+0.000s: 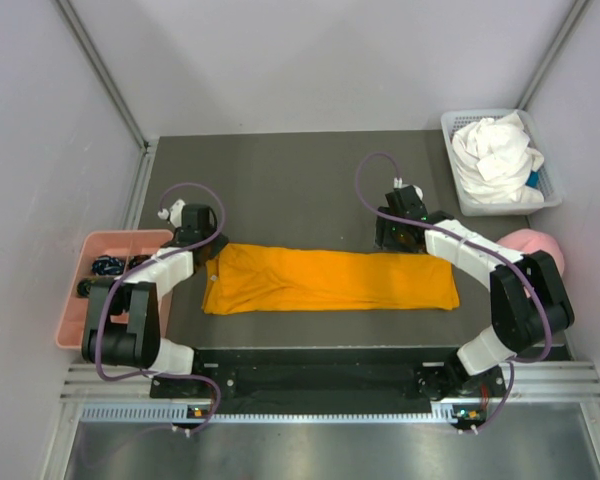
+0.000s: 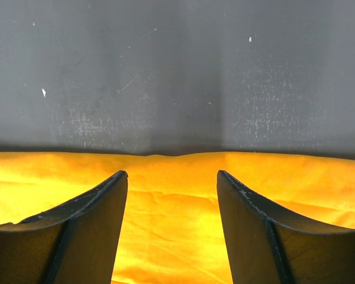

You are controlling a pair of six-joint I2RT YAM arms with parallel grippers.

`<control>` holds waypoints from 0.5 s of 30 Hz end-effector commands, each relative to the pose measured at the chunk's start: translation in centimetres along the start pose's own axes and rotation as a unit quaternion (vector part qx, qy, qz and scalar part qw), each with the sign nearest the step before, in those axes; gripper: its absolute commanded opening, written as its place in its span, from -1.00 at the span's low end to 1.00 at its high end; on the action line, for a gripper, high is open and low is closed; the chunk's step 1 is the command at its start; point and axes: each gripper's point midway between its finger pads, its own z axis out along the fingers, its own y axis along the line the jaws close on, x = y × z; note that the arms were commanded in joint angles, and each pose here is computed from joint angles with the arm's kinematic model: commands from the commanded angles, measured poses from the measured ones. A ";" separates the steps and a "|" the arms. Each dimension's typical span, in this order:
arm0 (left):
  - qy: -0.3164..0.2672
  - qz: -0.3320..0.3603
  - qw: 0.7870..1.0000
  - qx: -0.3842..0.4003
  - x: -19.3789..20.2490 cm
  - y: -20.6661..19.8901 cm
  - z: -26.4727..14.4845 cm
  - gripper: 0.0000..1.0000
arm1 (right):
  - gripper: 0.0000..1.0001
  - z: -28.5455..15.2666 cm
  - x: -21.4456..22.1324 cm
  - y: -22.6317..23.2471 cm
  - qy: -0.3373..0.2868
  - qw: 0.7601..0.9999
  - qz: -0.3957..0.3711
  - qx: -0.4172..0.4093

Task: Fold and stack the t-shirts
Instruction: Fold the other side of the tshirt into a rectangle, then rotate the tshirt 90 degrees

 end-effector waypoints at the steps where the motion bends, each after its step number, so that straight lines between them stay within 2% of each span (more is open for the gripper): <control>1: -0.013 -0.006 1.000 0.007 -1.1 -0.5 -0.1 -0.63 | 0.25 -0.8 -0.8 -0.3 -0.019 1.000 0.007 0.001; 3: -0.013 -0.006 1.000 0.005 -1.2 -0.5 0.0 -1.00 | 0.25 -0.8 -0.9 -0.5 -0.021 1.000 0.006 0.004; 10: -0.010 -0.008 1.000 -0.001 -1.1 -0.2 0.4 -1.00 | 0.25 -0.9 -0.9 -0.9 -0.023 1.000 0.005 0.015; 15: -0.010 -0.010 1.000 -0.005 -1.2 0.1 0.7 -1.00 | 0.25 0.1 -0.5 -3.0 -0.011 0.998 0.022 0.061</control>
